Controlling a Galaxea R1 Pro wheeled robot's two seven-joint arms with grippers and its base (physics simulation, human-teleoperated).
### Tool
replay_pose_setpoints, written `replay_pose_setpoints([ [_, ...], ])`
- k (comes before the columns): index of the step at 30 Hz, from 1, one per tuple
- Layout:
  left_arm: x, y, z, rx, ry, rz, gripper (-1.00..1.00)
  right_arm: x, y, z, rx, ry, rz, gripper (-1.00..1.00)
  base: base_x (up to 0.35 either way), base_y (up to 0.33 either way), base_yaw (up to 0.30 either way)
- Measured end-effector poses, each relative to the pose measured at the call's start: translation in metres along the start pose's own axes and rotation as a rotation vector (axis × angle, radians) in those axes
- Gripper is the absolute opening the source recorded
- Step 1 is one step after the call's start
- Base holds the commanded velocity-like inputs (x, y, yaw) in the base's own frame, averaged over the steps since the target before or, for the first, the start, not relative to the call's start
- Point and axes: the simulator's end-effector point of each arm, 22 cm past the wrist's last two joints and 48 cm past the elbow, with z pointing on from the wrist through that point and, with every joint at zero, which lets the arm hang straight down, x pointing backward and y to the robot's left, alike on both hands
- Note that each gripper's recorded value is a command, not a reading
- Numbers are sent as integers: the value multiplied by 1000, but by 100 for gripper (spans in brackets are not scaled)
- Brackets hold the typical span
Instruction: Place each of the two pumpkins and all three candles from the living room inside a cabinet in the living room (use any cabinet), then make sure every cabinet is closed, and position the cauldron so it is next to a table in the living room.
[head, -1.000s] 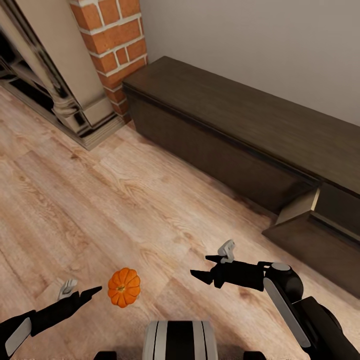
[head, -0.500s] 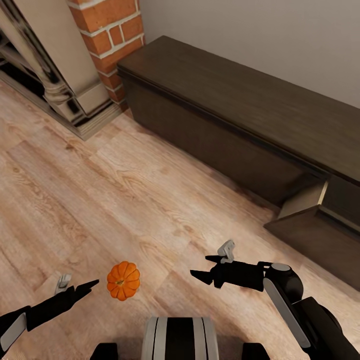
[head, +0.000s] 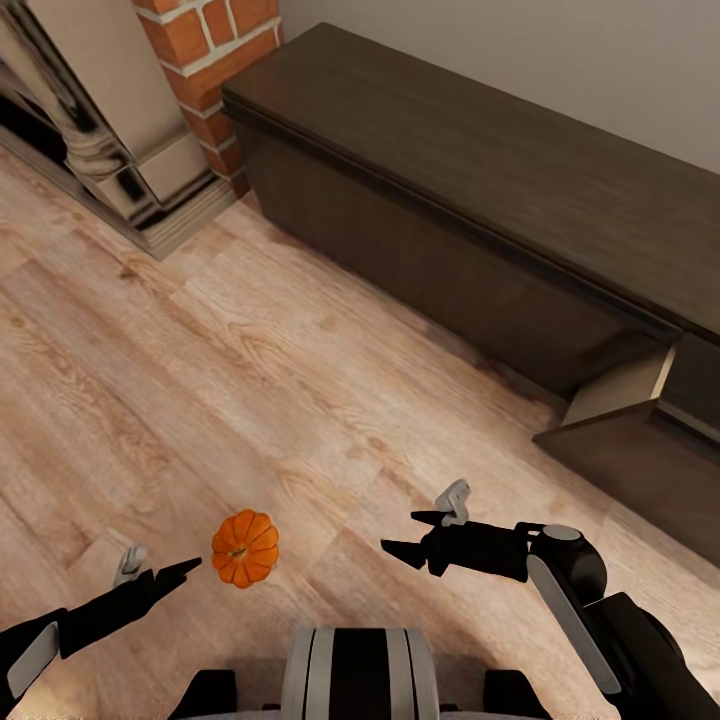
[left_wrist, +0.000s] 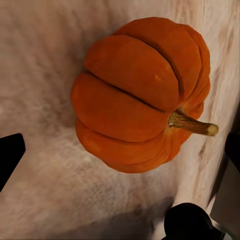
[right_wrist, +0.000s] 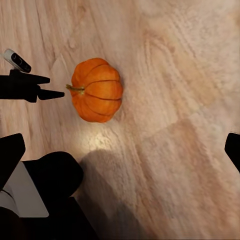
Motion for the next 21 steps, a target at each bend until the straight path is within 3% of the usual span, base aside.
replay_pose_setpoints([
  [7,7,11,4,-14,13,-14,100,10,-7,7,-3,17,22,100,0,0,-8],
  [11,0,11,2,-12,-14,-17,100,10,-7,7,-3,16,22,100,8,0,0],
  [17,-7,13,-1,-16,-58,30,100,10,-7,7,-3,16,22,100,128,0,0],
  [21,-4,14,-1,-13,-49,5,100,12,-8,8,-4,19,25,100,23,0,0],
])
